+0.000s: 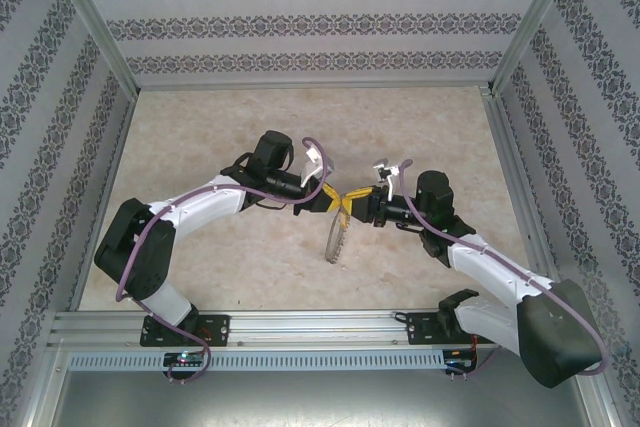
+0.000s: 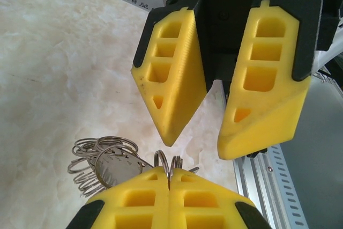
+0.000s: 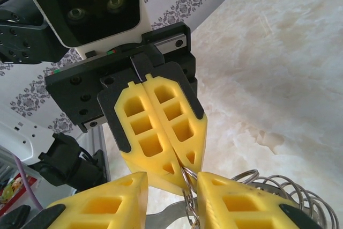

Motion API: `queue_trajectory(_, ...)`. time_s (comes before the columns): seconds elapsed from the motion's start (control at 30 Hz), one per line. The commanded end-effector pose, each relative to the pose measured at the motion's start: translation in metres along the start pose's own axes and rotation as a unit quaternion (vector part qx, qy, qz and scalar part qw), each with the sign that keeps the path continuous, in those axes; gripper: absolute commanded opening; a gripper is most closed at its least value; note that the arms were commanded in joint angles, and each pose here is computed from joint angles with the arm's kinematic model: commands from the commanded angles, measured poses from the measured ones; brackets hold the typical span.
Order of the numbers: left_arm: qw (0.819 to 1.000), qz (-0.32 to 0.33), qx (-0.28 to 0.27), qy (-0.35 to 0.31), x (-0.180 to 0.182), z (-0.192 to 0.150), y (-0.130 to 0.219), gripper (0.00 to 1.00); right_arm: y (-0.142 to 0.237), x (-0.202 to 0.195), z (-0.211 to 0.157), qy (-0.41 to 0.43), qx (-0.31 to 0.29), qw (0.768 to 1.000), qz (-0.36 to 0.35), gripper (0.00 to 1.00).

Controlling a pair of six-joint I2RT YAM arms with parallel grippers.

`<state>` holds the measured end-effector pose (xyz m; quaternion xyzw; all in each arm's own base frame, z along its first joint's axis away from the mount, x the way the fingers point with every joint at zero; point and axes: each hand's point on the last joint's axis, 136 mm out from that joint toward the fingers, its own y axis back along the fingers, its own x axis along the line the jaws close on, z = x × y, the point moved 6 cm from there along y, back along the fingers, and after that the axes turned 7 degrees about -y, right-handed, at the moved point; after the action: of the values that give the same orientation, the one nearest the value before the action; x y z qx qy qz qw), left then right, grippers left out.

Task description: Put the keys on the keyring

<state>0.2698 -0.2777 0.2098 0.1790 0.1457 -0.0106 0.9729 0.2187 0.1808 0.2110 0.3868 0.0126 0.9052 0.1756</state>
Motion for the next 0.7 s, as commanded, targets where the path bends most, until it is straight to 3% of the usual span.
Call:
queue_trajectory(0.0, 0.999, -0.014, -0.019, -0.028, -0.0043, 0.018, 0.001, 0.0, -0.0036, 0.0038, 0.0, -0.001, 0.009, 1.0, 0.015, 0.3)
queue_trajectory(0.67, 0.999, -0.02, -0.019, -0.029, -0.0035, 0.0198, 0.0003, 0.0, -0.0128, 0.0043, -0.0036, 0.01, 0.029, 0.999, 0.033, 0.26)
